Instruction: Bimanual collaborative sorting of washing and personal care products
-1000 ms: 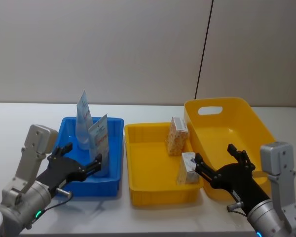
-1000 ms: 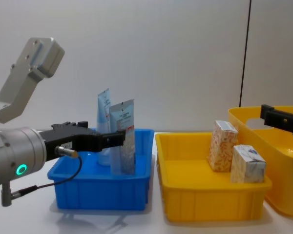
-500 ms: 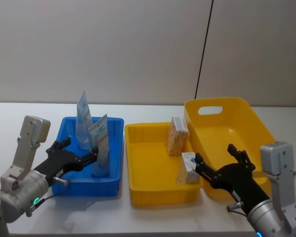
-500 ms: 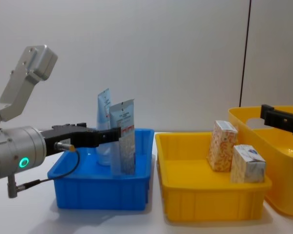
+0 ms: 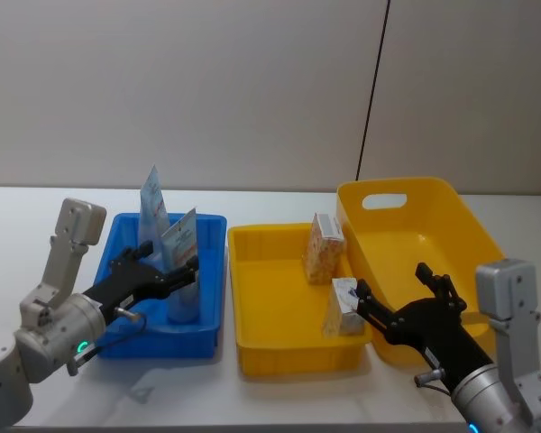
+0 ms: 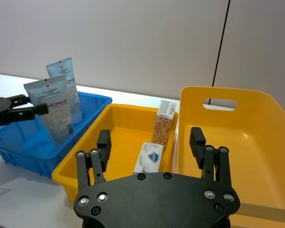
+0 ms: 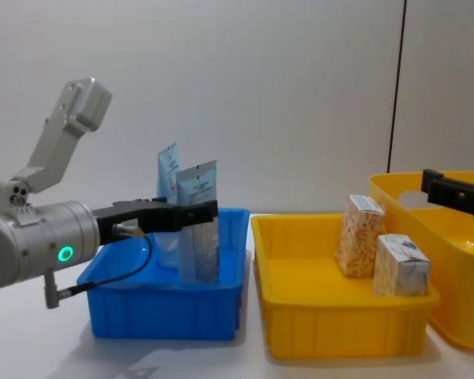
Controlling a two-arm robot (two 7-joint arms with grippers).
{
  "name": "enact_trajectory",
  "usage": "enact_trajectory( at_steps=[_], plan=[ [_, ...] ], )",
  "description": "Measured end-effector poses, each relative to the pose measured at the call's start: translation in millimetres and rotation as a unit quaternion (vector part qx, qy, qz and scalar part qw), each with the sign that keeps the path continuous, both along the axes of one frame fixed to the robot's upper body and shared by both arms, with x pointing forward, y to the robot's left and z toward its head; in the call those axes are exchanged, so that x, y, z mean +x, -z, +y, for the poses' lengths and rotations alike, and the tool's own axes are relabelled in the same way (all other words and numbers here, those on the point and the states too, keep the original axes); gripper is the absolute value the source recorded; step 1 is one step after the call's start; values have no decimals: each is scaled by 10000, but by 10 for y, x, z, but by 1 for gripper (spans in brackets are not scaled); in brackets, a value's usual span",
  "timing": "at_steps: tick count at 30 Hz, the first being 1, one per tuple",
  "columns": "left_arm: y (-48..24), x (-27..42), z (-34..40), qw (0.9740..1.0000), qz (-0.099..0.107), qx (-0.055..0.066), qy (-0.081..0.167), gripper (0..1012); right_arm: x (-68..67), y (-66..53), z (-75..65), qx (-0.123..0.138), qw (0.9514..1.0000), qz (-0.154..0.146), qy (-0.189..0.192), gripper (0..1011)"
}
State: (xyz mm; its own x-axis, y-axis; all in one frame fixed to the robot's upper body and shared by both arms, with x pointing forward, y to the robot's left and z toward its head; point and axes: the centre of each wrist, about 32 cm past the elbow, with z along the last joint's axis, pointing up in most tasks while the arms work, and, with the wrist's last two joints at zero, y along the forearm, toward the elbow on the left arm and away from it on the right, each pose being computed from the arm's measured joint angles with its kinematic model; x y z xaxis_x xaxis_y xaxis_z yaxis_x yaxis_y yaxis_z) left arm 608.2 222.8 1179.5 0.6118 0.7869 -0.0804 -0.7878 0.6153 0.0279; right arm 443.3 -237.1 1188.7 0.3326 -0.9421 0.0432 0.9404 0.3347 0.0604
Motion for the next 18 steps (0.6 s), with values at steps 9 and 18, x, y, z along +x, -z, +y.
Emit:
enact_trajectory(
  at_steps=[9, 18],
  plan=[
    [39, 193, -59, 9998, 23, -111, 168, 1001, 0, 0, 0, 0, 10000, 0, 0, 1002],
    [67, 323, -111, 9997, 36, -162, 176, 1001, 0, 0, 0, 0, 10000, 0, 0, 1002]
  ],
)
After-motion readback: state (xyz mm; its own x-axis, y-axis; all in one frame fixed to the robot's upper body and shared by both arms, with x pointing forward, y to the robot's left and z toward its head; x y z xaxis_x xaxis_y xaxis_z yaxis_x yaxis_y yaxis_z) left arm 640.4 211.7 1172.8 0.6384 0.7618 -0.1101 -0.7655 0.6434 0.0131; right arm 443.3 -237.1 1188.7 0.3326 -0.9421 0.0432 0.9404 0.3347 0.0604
